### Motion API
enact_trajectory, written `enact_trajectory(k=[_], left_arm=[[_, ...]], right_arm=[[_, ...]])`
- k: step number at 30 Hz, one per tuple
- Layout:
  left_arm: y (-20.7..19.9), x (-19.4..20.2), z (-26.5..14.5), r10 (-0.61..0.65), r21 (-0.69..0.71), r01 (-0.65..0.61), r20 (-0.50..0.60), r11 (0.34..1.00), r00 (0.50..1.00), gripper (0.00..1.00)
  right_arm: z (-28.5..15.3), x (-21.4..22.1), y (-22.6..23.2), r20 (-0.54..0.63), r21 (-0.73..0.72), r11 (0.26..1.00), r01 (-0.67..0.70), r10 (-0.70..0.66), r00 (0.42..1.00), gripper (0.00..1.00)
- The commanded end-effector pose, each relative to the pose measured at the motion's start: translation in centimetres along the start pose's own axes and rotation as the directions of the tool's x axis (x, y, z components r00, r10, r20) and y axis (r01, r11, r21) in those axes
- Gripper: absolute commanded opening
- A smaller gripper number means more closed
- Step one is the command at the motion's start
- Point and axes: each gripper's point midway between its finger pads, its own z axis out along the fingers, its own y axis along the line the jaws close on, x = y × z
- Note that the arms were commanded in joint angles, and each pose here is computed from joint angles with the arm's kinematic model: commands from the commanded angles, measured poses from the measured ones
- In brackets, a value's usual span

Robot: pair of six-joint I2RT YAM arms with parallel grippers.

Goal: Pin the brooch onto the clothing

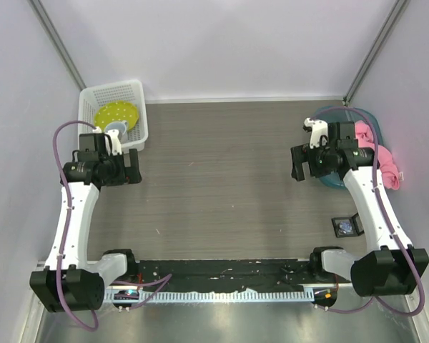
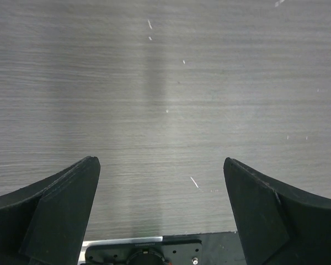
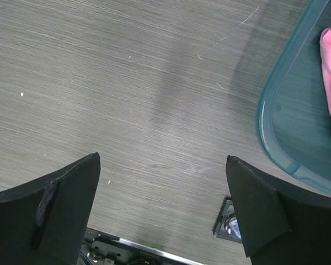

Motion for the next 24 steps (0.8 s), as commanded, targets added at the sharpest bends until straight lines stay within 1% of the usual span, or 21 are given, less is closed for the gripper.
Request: enact_trajectory(k=[1,2,3,4,5,6,7,9,11,13,14,15,16,18,24], left_arm=[[1.0,-4.6,-3.2,-0.021,-0.082,0.037,0.188,0.996,0.982,1.0],[1.3,-5.2,-3.6,0.002,-0.103,0.02,0.214,0.995,0.977,1.0],[1.4,-5.9,-4.2,0.024,-0.112,0.005,0.253,0.994,0.967,1.0],[1.3,-6.2,-4.6,0.051,-0.111,-0.021,0.267,0.994,0.962,1.0],[1.1,-6.4,-4.9,0.08,-0.104,-0.053,0.273,0.993,0.959,1.0],[0.6,-6.3,-5.0,0.104,-0.074,-0.087,0.263,0.993,0.959,1.0],[0.3,-6.2,-5.1,0.104,-0.06,-0.092,0.258,0.994,0.961,0.99],[-0.3,-6.0,-5.3,0.099,-0.026,-0.095,0.246,0.995,0.964,1.0],[-1.2,-5.7,-5.1,0.093,0.026,-0.102,0.238,0.994,0.967,1.0],[-2.1,-5.5,-4.9,0.076,0.078,-0.097,0.238,0.992,0.968,1.0],[-2.4,-5.5,-4.9,0.071,0.091,-0.095,0.242,0.991,0.968,1.0],[-2.6,-5.5,-4.6,0.064,0.104,-0.092,0.243,0.99,0.968,1.0],[-2.9,-5.5,-4.6,0.051,0.121,-0.083,0.247,0.989,0.968,1.0],[-3.2,-5.6,-4.5,0.044,0.139,-0.08,0.25,0.987,0.967,1.0],[-3.4,-5.7,-3.7,0.034,0.156,-0.07,0.222,0.985,0.974,1.0]], right_arm=[[-1.3,-1.8,-0.8,-0.025,-0.008,0.993,0.12,-0.12,0.992,1.0],[-0.9,-1.4,-0.8,-0.071,-0.027,0.992,0.126,-0.127,0.989,1.0],[-1.7,-2.3,-2.4,-0.054,0.005,0.994,0.113,-0.112,0.992,1.0],[-1.8,-2.5,-3.0,-0.06,0.012,0.993,0.119,-0.118,0.991,1.0],[-1.8,-2.6,-3.8,-0.078,0.015,0.988,0.153,-0.151,0.985,1.0],[-2.4,-3.5,-4.6,-0.063,0.037,0.984,0.172,-0.17,0.983,1.0],[-2.8,-3.6,-5.8,-0.068,0.066,0.982,0.174,-0.17,0.983,1.0],[-3.3,-4.3,-7.9,-0.086,0.11,0.968,0.225,-0.216,0.973,1.0],[-3.7,-4.2,-10.6,-0.113,0.164,0.959,0.231,-0.214,0.97,1.0],[-3.2,-4.2,-13.2,-0.16,0.192,0.942,0.275,-0.247,0.956,1.0],[-3.3,-4.1,-15.3,-0.183,0.248,0.927,0.282,-0.241,0.953,1.0],[-3.1,-4.0,-16.6,-0.203,0.267,0.913,0.309,-0.26,0.944,1.0],[-2.2,-4.2,-18.1,-0.218,0.292,0.901,0.321,-0.264,0.94,1.0],[-2.0,-3.9,-20.3,-0.262,0.33,0.88,0.34,-0.261,0.929,1.0],[1.6,-5.5,-24.4,-0.282,0.389,0.852,0.351,-0.253,0.926,1.0]])
